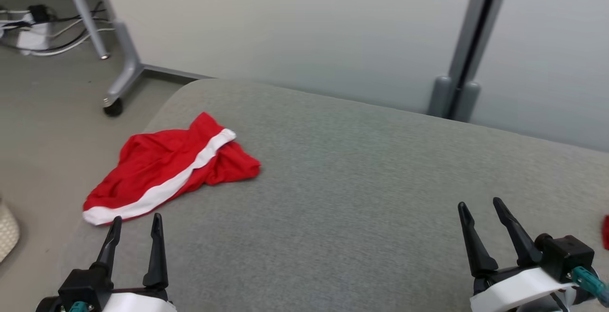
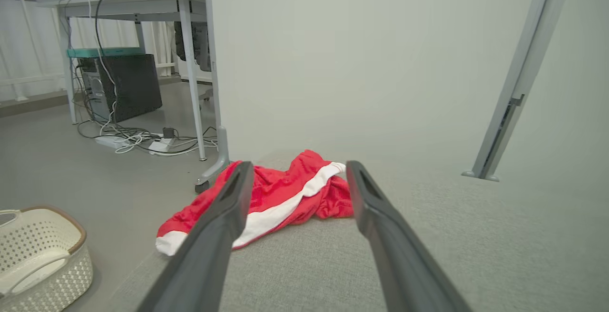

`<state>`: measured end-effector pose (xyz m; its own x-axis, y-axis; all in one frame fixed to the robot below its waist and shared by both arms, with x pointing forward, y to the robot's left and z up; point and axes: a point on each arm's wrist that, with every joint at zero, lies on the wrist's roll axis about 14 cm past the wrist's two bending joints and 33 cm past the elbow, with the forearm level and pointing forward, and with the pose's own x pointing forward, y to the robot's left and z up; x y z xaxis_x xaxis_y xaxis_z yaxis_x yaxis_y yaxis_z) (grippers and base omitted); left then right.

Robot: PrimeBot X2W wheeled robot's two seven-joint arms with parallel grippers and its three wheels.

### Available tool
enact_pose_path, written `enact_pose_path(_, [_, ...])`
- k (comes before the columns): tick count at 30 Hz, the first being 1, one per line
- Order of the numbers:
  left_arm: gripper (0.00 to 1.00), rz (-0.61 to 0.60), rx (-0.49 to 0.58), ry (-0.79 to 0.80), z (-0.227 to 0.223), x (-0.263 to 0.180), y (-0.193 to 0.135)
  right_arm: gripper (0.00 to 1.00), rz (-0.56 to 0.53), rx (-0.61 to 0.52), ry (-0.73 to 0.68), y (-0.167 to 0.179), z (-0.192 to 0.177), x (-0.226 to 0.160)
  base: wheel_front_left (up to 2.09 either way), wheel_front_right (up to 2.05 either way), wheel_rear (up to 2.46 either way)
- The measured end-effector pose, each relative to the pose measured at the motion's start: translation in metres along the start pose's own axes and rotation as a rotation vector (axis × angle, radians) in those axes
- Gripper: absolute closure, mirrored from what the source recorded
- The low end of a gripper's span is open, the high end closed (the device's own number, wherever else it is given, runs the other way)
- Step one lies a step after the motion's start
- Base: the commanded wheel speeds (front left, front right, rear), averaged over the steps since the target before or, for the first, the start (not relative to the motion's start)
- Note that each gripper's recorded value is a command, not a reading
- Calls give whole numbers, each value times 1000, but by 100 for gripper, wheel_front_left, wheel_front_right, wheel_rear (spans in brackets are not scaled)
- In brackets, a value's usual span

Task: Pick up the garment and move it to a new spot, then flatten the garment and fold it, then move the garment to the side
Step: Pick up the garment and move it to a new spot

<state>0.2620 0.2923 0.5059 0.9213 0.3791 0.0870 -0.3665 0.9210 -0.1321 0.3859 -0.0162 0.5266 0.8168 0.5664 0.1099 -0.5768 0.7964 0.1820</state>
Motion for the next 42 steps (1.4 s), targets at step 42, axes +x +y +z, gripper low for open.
enact_pose_path(42, [0, 122, -44, 602, -68, 166, 57, 0, -40, -14, 2, -73, -17, 41, 0, 0, 0])
